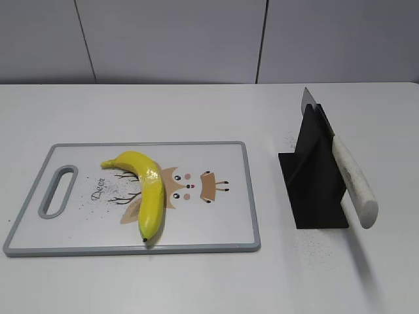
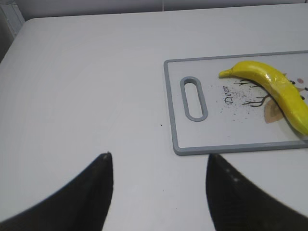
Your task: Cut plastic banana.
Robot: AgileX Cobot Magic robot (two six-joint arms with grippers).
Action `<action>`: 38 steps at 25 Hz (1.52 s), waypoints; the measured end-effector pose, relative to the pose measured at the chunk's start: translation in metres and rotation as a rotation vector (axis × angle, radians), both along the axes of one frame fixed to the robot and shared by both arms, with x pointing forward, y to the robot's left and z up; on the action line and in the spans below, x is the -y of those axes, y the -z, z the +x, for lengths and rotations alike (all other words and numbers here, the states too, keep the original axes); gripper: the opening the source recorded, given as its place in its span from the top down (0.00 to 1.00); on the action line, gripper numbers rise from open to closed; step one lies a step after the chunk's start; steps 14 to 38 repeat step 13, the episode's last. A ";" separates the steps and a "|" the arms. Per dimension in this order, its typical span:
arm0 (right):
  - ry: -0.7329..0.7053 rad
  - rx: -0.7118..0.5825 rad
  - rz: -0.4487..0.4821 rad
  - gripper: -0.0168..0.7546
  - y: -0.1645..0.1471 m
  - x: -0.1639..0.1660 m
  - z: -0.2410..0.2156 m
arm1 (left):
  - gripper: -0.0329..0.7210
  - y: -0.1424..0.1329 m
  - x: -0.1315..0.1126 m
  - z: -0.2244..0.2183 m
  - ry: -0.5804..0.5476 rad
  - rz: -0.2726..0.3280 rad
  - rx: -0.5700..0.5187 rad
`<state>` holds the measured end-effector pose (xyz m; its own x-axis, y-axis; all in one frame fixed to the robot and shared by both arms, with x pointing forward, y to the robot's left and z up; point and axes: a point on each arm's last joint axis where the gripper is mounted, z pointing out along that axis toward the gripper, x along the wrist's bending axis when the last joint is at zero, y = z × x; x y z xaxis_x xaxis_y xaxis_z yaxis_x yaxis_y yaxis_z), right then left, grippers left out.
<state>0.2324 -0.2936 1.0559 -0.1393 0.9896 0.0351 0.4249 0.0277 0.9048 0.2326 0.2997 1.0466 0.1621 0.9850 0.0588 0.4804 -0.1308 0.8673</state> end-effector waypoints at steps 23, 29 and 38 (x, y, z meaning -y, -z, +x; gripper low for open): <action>-0.001 0.000 0.000 0.24 0.000 0.000 0.000 | 0.18 0.000 0.000 0.000 0.000 0.000 0.000; -0.001 0.000 0.000 0.24 0.000 0.000 0.000 | 0.18 0.000 0.000 0.000 0.000 0.000 0.000; -0.001 0.000 0.000 0.24 0.000 0.000 0.000 | 0.18 0.000 0.000 0.000 0.000 0.000 0.000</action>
